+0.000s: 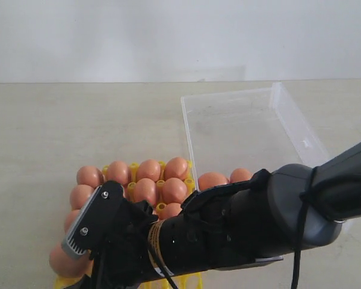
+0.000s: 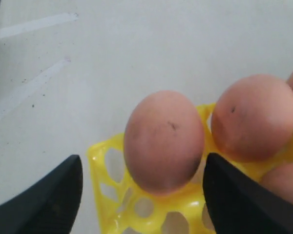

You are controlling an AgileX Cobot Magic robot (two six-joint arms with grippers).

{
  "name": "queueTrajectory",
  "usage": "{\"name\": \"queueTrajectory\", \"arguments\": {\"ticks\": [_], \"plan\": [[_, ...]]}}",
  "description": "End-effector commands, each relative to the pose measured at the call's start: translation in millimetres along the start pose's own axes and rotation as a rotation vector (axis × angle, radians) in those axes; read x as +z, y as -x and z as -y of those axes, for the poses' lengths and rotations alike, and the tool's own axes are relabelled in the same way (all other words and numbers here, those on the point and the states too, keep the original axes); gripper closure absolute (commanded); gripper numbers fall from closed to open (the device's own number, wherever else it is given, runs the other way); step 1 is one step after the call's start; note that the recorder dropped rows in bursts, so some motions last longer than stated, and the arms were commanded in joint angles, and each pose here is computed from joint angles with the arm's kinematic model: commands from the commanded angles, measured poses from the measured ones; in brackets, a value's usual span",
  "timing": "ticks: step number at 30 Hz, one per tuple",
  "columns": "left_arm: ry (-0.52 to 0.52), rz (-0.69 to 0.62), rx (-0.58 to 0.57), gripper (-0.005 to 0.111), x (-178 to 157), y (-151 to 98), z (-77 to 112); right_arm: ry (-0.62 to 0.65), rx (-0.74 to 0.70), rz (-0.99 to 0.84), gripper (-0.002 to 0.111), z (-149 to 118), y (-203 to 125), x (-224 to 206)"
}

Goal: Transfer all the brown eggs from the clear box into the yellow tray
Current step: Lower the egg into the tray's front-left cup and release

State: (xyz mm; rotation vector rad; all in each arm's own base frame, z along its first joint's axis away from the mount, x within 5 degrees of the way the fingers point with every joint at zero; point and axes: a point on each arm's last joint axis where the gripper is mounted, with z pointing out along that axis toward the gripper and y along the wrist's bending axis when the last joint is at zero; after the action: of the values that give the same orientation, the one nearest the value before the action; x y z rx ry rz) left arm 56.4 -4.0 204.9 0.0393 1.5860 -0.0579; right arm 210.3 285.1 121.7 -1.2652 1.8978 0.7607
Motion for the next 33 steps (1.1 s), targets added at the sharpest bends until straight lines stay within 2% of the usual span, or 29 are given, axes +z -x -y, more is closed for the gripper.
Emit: {"name": "queueTrajectory", "arguments": {"ticks": [1, 9, 16, 23, 33], "plan": [[0.003, 0.002, 0.003, 0.103, -0.1, -0.8, -0.2, -0.052, 0.004, -0.031, 0.045, 3.2, 3.2, -6.4], [0.003, 0.002, 0.003, 0.103, -0.1, -0.9, -0.2, -0.046, -0.006, 0.014, 0.046, 1.3, 13.3, -12.7], [0.003, 0.002, 0.003, 0.103, -0.1, -0.9, -0.2, -0.067, 0.008, 0.068, 0.061, -0.6, 32.1, -29.2], [0.003, 0.002, 0.003, 0.103, -0.1, -0.9, -0.2, -0.058, -0.183, 0.039, 0.061, -1.7, 29.6, -28.6], [0.003, 0.002, 0.003, 0.103, -0.1, -0.9, -0.2, -0.064, -0.152, -0.032, 0.061, 2.0, 13.8, -17.5]]}}
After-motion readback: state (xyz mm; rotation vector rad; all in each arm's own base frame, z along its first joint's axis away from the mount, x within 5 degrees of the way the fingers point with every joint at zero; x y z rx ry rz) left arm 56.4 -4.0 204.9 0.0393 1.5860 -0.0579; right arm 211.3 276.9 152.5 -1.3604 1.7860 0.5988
